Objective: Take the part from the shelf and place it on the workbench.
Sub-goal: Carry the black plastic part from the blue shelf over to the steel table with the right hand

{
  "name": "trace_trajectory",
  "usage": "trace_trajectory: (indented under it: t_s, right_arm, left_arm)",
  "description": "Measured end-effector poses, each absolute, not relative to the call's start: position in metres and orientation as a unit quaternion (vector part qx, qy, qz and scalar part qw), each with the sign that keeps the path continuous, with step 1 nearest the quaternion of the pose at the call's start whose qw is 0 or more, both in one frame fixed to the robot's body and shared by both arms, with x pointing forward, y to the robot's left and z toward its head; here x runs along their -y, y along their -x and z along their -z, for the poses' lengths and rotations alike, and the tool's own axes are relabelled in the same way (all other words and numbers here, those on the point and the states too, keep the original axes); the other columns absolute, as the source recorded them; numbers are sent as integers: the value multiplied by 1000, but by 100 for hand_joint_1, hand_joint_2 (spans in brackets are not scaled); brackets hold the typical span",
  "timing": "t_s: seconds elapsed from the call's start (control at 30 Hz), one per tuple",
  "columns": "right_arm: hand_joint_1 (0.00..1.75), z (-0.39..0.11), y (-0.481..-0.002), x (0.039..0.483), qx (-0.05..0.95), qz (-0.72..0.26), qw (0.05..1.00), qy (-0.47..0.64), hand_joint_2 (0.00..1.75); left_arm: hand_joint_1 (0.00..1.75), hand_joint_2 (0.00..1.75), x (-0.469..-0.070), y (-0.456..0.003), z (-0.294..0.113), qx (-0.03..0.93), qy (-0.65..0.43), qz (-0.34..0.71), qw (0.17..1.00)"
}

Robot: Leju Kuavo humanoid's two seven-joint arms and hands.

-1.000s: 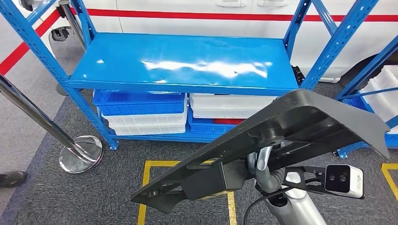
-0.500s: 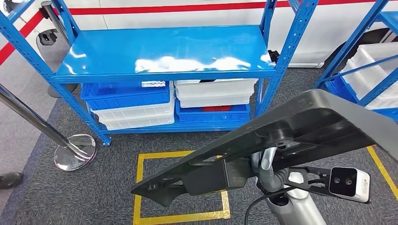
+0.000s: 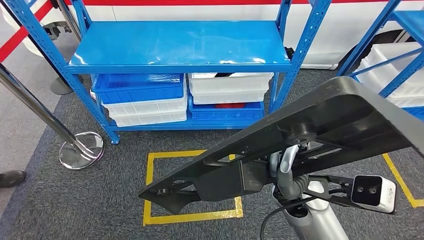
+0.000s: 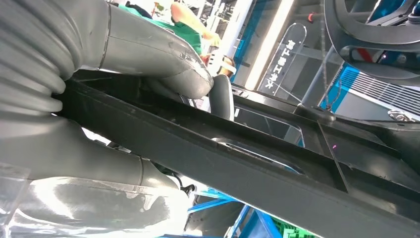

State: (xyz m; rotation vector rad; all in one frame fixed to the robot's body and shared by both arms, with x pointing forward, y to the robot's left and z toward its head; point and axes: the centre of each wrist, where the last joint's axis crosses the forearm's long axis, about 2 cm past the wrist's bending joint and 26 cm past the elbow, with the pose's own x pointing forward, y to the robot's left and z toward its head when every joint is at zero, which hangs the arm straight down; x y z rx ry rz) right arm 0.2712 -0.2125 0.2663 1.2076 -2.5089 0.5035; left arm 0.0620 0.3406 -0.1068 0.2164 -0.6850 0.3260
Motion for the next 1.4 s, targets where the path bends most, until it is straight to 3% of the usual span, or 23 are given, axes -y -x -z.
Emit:
trace_trajectory:
  t_s: [1.4]
  right_arm:
    - [171,-272,-266,203,876,-167,145,-429,175]
  left_arm:
    - [0,175,-336,-58,108,320,-110,-155,928]
